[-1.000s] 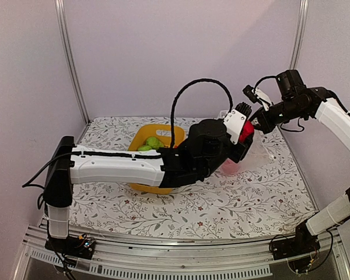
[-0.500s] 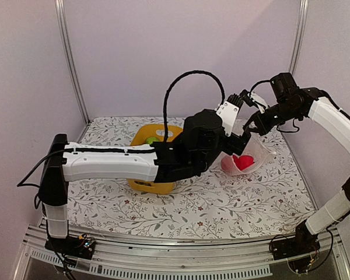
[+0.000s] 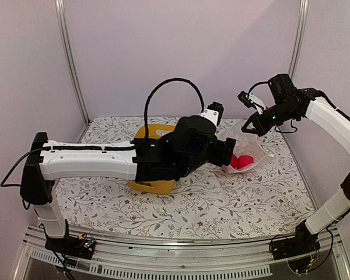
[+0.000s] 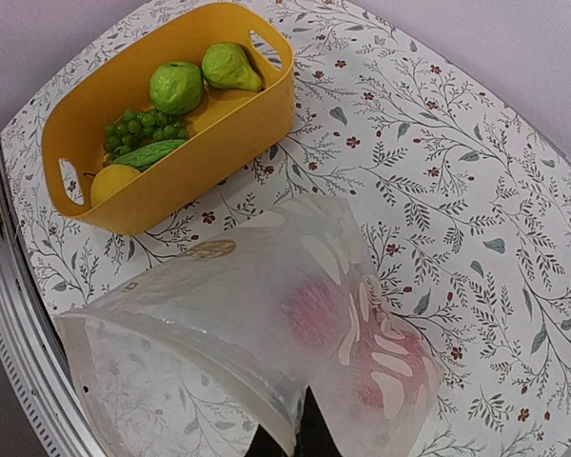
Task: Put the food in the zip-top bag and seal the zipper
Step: Pass from the right arm to the left, then pass from the left arm to the right, then adjust the zipper food storage bag at the center of the board, then pick up the fake fruit from the bin.
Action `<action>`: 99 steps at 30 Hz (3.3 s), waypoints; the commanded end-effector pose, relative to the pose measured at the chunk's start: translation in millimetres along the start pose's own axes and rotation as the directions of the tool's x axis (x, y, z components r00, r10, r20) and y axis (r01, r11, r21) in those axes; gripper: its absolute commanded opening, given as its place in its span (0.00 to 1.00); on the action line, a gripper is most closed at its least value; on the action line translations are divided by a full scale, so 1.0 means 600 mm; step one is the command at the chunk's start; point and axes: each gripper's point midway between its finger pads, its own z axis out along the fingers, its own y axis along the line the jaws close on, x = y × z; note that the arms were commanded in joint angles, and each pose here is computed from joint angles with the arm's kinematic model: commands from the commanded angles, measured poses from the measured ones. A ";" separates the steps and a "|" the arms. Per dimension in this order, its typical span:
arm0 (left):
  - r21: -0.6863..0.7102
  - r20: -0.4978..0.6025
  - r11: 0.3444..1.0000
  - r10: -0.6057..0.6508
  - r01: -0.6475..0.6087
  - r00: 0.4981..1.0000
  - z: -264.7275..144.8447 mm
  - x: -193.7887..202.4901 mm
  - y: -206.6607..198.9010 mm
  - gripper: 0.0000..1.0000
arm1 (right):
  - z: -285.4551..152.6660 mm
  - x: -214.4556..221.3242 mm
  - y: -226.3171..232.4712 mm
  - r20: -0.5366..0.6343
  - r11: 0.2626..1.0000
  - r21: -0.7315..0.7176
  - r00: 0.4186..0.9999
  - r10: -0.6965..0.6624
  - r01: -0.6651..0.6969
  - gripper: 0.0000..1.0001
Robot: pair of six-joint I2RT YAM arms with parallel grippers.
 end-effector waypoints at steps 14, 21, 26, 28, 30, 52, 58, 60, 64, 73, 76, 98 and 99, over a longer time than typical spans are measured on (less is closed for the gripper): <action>-0.049 -0.241 0.978 -0.210 0.204 0.948 0.117 0.118 0.038 0.06 | 0.022 0.014 0.004 -0.016 1.000 -0.016 1.000 -0.022 0.022 0.04; -0.032 -0.196 0.975 -0.220 0.218 0.956 0.119 0.094 0.038 0.00 | 0.035 0.055 -0.010 -0.074 0.998 0.044 0.997 -0.031 0.035 0.32; -0.026 -0.179 0.975 -0.222 0.221 0.958 0.118 0.084 0.039 0.00 | 0.021 0.078 -0.014 -0.100 0.995 0.092 0.995 -0.031 0.040 0.42; -0.027 -0.180 0.976 -0.219 0.217 0.959 0.119 0.084 0.040 0.00 | 0.012 0.082 -0.014 -0.100 0.993 0.112 0.994 -0.036 0.047 0.43; -0.029 -0.185 0.976 -0.217 0.215 0.959 0.121 0.089 0.042 0.00 | -0.001 0.086 -0.015 -0.100 0.989 0.137 0.994 -0.040 0.054 0.43; -0.021 -0.178 0.977 -0.210 0.210 0.961 0.114 0.086 0.050 0.00 | -0.047 0.067 -0.072 -0.073 0.922 0.373 0.994 -0.081 0.103 0.07; 0.065 -0.172 0.980 -0.174 0.188 0.970 0.105 0.073 0.029 0.00 | -0.069 0.031 -0.089 -0.005 0.896 0.438 0.997 -0.079 0.074 0.00; 0.149 -0.150 0.975 -0.144 0.166 0.978 0.099 0.056 0.008 0.19 | -0.067 0.033 -0.092 -0.011 0.895 0.441 0.997 -0.075 0.072 0.00; 0.230 -0.068 0.969 -0.071 0.085 0.995 0.069 0.003 -0.005 0.57 | -0.070 0.033 -0.112 0.001 0.888 0.457 0.998 -0.055 0.048 0.00; 0.020 -0.066 0.995 0.102 -0.101 0.993 -0.008 -0.014 0.130 0.77 | -0.129 0.001 -0.191 0.064 0.831 0.556 0.998 -0.009 -0.028 0.00; -0.093 -0.134 0.991 0.088 -0.101 0.987 -0.022 0.012 0.205 0.77 | -0.140 -0.009 -0.210 0.089 0.818 0.572 0.996 0.008 -0.057 0.00; -0.195 -0.632 0.979 -0.176 0.065 0.755 -0.032 0.284 0.374 0.76 | -0.028 0.098 -0.060 0.053 0.992 0.094 0.995 0.082 -0.086 0.00; -0.191 -0.643 0.978 -0.184 0.077 0.743 -0.029 0.290 0.373 0.76 | -0.029 0.098 -0.058 0.052 0.992 0.091 0.995 0.083 -0.088 0.00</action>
